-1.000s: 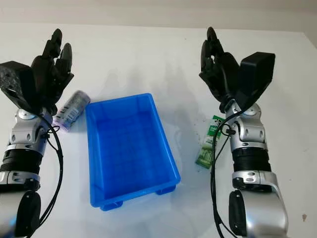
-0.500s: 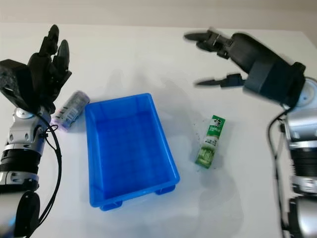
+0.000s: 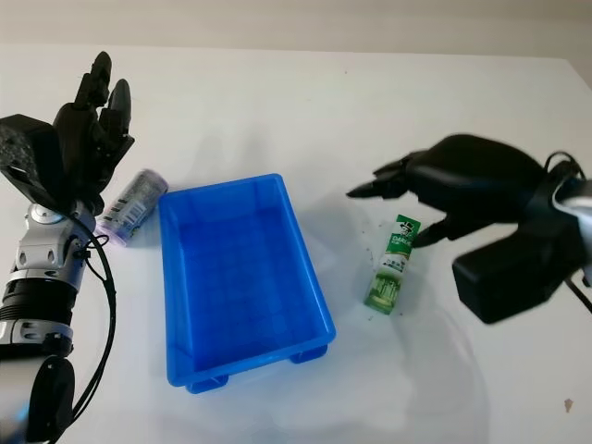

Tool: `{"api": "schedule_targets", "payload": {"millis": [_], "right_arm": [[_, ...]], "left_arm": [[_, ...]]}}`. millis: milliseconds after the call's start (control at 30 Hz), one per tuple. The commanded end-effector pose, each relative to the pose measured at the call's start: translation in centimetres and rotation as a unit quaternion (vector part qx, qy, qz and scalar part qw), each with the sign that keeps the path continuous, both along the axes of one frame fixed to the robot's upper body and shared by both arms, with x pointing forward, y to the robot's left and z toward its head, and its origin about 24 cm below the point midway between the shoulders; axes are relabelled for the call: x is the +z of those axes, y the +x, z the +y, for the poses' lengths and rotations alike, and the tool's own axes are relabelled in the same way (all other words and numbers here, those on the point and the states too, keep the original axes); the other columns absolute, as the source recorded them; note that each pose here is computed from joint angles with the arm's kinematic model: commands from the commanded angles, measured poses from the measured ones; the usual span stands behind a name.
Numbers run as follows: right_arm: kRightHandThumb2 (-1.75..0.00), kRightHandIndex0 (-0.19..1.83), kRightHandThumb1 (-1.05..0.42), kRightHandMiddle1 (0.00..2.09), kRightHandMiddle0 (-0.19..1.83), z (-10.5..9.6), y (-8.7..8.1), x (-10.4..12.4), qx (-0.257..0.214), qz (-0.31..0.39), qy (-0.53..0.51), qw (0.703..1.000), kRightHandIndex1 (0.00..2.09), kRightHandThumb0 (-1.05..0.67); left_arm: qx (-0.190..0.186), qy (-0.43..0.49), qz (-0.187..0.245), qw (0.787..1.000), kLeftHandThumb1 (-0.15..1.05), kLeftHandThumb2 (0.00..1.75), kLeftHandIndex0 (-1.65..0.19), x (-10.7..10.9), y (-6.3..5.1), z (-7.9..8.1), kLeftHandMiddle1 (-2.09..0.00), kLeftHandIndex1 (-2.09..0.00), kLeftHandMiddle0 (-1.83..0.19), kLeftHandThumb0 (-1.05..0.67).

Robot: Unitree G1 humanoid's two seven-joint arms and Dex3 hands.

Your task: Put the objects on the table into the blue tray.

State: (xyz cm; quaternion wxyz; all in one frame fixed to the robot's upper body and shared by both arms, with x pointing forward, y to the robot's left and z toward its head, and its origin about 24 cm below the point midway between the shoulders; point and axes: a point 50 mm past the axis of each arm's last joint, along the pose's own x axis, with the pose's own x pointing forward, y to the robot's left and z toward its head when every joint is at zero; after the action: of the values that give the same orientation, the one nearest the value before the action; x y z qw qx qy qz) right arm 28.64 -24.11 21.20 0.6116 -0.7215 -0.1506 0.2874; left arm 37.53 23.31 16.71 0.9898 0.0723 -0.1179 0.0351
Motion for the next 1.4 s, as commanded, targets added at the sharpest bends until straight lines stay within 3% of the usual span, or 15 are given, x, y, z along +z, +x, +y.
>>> {"api": "schedule_targets", "payload": {"millis": [0, 600, 900, 933, 1000, 1067, 1133, 1367], "right_arm": [[-0.08, 0.44, -0.92, 0.05, 0.48, -0.2, -0.5, 0.0, 0.000, -0.005, -0.013, 1.000, 0.08, -0.06], [-0.06, 0.52, -0.97, 0.07, 0.50, -1.3, -1.0, -3.3, -0.012, 0.044, 0.001, 0.999, 0.12, -0.15], [-0.06, 0.56, -1.04, 0.12, 0.55, -1.7, -1.2, -4.5, 0.000, 0.030, 0.000, 1.000, 0.15, -0.17], [-0.07, 0.56, -1.04, 0.28, 0.50, -1.8, -1.2, -4.7, 0.003, 0.026, 0.005, 1.000, 0.21, -0.16], [-0.10, 0.48, -1.05, 0.88, 0.23, -1.9, -1.1, -5.2, 0.010, 0.019, 0.023, 1.000, 0.43, -0.14], [-0.15, 0.27, -1.05, 1.17, 0.12, -2.0, -0.9, -5.6, 0.017, 0.012, 0.032, 0.999, 0.92, -0.13], [-0.17, 0.14, -1.05, 1.26, 0.10, -1.9, -0.8, -5.8, 0.020, 0.010, 0.027, 0.999, 1.23, -0.15], [-0.09, 0.09, -1.05, 1.41, 0.14, -1.5, -0.4, -5.9, 0.033, -0.001, 0.036, 0.999, 1.57, -0.18]], "left_arm": [[0.001, 0.007, -0.008, 1.000, 1.05, 0.59, 0.08, 0.5, -0.1, 0.4, -0.05, -0.05, 0.07, -0.64], [-0.002, 0.011, 0.003, 1.000, 1.05, 0.57, 0.06, 0.4, 0.2, 0.4, -0.06, -0.06, 0.06, -0.65], [-0.004, 0.017, 0.002, 1.000, 1.05, 0.58, 0.06, 0.4, 0.2, 0.5, -0.06, -0.06, 0.06, -0.64], [-0.004, 0.016, 0.002, 1.000, 1.05, 0.58, 0.05, 0.4, 0.2, 0.5, -0.06, -0.06, 0.06, -0.65], [-0.003, 0.017, 0.004, 1.000, 1.05, 0.58, 0.06, 0.4, 0.2, 0.5, -0.05, -0.06, 0.06, -0.66], [-0.002, 0.017, 0.004, 1.000, 1.05, 0.57, 0.06, 0.4, 0.1, 0.5, -0.05, -0.06, 0.06, -0.66], [-0.001, 0.017, 0.004, 1.000, 1.05, 0.57, 0.06, 0.4, 0.1, 0.5, -0.05, -0.06, 0.06, -0.66], [-0.003, 0.019, 0.004, 1.000, 1.05, 0.58, 0.06, 0.4, 0.1, 0.5, -0.05, -0.05, 0.07, -0.65]]}}
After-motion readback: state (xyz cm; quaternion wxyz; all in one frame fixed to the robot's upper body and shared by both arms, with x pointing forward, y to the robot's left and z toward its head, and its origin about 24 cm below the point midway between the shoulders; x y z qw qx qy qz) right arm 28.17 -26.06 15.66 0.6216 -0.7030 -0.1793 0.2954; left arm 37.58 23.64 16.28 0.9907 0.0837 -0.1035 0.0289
